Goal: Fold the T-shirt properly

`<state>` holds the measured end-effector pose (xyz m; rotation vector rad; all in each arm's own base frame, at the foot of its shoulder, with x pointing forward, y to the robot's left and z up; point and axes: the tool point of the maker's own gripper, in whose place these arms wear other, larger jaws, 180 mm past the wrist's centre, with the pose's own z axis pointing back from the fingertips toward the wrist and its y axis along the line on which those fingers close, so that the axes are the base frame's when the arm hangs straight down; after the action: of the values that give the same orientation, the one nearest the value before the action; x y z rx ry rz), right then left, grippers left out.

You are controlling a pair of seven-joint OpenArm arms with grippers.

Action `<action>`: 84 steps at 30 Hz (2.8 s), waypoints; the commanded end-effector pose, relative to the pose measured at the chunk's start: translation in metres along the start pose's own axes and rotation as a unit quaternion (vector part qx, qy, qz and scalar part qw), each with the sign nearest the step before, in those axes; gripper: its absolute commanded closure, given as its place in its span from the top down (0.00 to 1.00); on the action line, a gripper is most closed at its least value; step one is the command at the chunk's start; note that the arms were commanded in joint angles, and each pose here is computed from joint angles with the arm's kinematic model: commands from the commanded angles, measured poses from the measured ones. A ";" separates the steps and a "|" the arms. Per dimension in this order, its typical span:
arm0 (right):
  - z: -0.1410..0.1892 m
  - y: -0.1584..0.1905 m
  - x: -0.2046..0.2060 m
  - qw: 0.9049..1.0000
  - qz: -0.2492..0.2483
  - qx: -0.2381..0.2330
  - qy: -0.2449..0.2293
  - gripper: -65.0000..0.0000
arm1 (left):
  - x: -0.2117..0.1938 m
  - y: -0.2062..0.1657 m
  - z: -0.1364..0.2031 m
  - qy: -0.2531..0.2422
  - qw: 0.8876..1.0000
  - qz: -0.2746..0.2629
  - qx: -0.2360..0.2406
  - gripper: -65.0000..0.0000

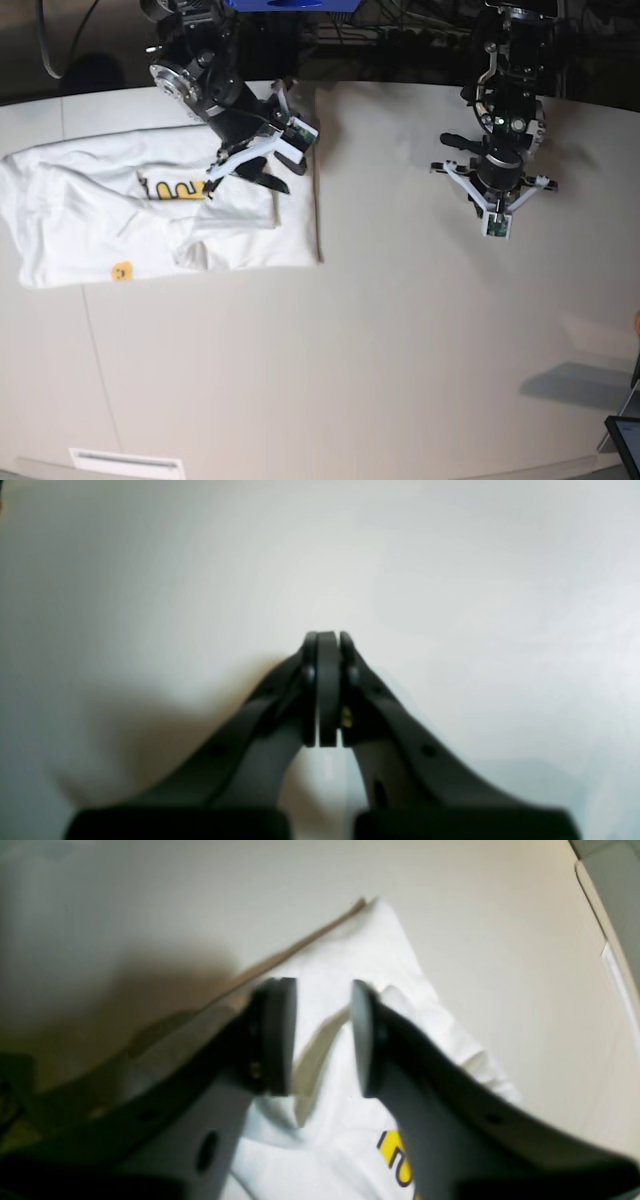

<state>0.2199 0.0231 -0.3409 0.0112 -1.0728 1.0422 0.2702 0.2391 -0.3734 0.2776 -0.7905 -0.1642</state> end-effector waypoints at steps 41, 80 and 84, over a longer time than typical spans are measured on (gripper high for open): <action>-0.017 0.000 -0.049 0.993 -0.012 -0.057 0.099 0.35 | -0.006 0.003 0.000 0.000 1.000 -0.002 0.004 0.00; 0.021 -0.063 -0.086 0.968 -0.142 -0.147 0.148 0.01 | -0.004 0.003 -0.001 -0.002 1.000 -0.001 0.003 0.00; 0.022 -0.057 -0.088 0.967 -0.145 -0.140 0.156 0.02 | -0.003 0.004 -0.001 -0.003 1.000 -0.002 0.005 0.00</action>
<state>0.2337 -0.0812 -0.3759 -0.2121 -0.8547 0.6111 0.2612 0.2407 -0.3856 0.2721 -0.7543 -0.1595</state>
